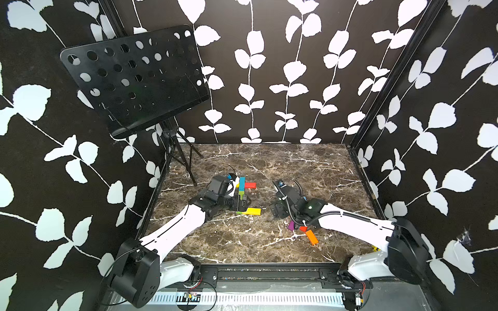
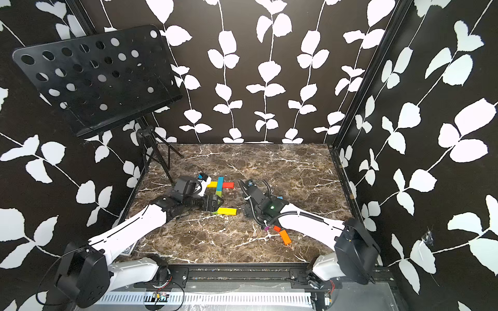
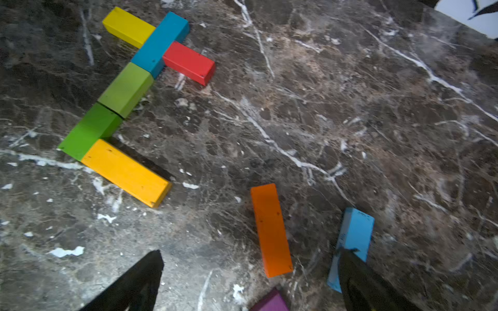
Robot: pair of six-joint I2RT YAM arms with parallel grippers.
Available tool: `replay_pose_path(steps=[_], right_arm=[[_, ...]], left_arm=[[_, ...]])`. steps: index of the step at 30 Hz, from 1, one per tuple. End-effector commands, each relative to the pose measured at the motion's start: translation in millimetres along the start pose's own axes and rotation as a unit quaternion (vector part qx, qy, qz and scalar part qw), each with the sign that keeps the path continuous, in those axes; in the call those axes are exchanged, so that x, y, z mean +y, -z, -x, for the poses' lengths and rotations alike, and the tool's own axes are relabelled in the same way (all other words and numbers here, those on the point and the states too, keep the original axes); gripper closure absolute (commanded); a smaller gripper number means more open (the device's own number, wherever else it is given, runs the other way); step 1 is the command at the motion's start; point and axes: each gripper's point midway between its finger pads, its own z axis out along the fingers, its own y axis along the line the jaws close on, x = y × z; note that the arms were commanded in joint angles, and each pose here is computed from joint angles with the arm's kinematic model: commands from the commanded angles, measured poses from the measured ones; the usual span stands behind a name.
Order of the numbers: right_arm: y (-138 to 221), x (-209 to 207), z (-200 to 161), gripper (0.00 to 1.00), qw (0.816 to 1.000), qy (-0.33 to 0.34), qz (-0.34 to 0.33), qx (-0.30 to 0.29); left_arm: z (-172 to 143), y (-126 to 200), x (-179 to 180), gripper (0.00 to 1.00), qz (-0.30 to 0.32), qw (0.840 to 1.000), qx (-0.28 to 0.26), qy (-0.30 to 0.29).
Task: Assemble the letter t with building blocks
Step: Assemble the building block at the center of the board, then pick up the building block from the center of the board.
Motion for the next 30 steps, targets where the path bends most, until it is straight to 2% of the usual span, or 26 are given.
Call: replay_pose_path(steps=[1, 3, 4, 7, 8, 9, 15, 17, 24, 30], right_arm=[[7, -33, -3, 0.01, 0.997, -0.034, -0.068, -0.016], [7, -42, -14, 0.02, 0.995, -0.056, -0.077, -0.011], [4, -45, -19, 0.08, 0.995, -0.07, -0.076, -0.017], [0, -62, -35, 0.12, 0.988, -0.121, -0.089, -0.036], [-1, -64, -39, 0.06, 0.987, -0.136, -0.082, -0.035], [-4, -62, -42, 0.04, 0.988, -0.138, -0.07, -0.028], [-25, -34, -47, 0.04, 0.997, -0.063, -0.008, 0.042], [-33, -30, -49, 0.05, 0.997, -0.059, -0.007, 0.051], [-63, -28, -49, 0.17, 0.996, -0.026, -0.036, 0.078], [-83, -16, -47, 0.21, 0.996, -0.013, -0.017, 0.092]], left_arm=[[-1, 1, -6, 0.01, 0.01, 1.0, 0.004, -0.021], [-1, -3, -11, 0.01, 0.003, 1.0, 0.003, -0.024], [-1, -4, -15, 0.01, -0.002, 1.0, 0.001, -0.025], [-2, -8, -19, 0.01, -0.007, 1.0, 0.004, -0.023], [-2, -9, -21, 0.01, -0.009, 1.0, 0.007, -0.024], [-3, -9, -23, 0.01, -0.009, 1.0, 0.01, -0.025], [-8, -11, -22, 0.01, -0.01, 1.0, 0.017, -0.017], [-12, -12, -21, 0.01, -0.008, 1.0, 0.026, -0.016], [-15, -11, -19, 0.01, -0.002, 0.999, 0.03, -0.024], [-12, -9, -20, 0.01, -0.002, 0.999, 0.029, -0.022]])
